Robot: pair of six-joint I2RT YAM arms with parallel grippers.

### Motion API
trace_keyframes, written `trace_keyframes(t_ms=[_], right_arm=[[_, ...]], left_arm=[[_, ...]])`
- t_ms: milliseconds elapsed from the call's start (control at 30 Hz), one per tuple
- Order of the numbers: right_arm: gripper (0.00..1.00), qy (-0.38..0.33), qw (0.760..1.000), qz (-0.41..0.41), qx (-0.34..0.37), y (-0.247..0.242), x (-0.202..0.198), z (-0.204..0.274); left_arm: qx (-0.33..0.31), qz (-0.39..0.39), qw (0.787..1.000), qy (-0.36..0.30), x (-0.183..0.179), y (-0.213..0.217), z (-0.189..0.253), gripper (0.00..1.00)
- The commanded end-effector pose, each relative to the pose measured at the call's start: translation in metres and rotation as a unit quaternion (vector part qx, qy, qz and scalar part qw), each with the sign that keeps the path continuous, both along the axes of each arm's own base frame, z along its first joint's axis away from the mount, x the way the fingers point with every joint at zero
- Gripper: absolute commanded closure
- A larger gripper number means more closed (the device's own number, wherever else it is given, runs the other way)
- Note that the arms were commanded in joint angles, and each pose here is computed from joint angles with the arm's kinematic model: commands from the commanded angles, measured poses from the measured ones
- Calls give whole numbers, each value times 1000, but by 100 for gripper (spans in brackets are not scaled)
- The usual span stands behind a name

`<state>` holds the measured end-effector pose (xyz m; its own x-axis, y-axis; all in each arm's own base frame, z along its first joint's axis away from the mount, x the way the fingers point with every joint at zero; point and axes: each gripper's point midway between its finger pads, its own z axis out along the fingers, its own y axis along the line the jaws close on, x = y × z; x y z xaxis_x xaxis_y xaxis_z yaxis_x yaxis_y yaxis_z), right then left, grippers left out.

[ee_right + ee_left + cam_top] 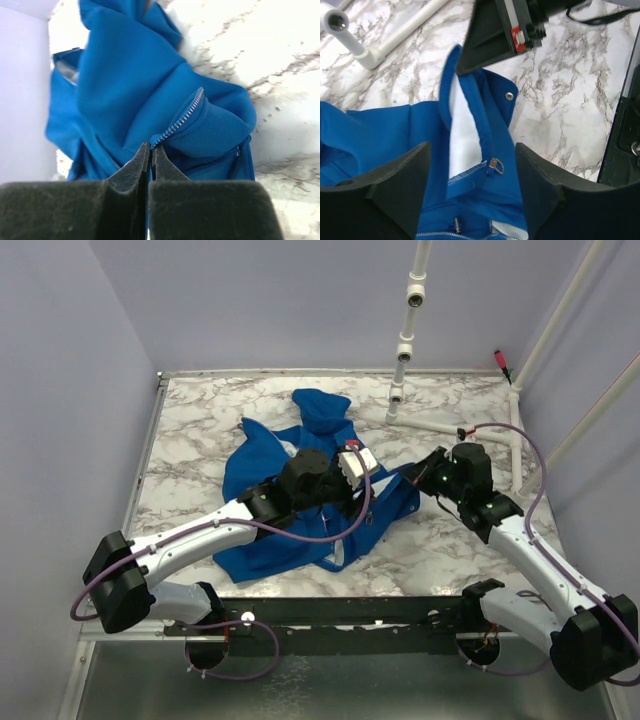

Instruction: Zip up the jacket

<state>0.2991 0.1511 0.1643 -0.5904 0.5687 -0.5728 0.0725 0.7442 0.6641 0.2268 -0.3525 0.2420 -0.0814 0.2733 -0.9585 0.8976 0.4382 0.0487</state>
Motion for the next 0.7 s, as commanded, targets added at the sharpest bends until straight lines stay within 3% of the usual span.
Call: trace_keyframes(t_ms=[0, 200, 367, 500, 567, 667], right_arm=[[99, -55, 997, 37, 32, 14, -1, 52], [99, -56, 997, 50, 34, 32, 1, 78], [99, -52, 998, 41, 15, 40, 4, 91], [99, -49, 998, 44, 14, 44, 3, 96], [99, -52, 998, 33, 7, 41, 5, 99], [99, -57, 998, 36, 8, 43, 6, 105]], left_arm=[[-14, 1, 1000, -8, -2, -20, 4, 28], [13, 113, 989, -99, 12, -31, 6, 30], [38, 146, 973, -173, 23, -36, 21, 31], [84, 200, 949, -228, 43, -19, 25, 32], [99, 219, 941, -239, 50, -10, 27, 33], [116, 208, 945, -226, 49, -7, 17, 32]])
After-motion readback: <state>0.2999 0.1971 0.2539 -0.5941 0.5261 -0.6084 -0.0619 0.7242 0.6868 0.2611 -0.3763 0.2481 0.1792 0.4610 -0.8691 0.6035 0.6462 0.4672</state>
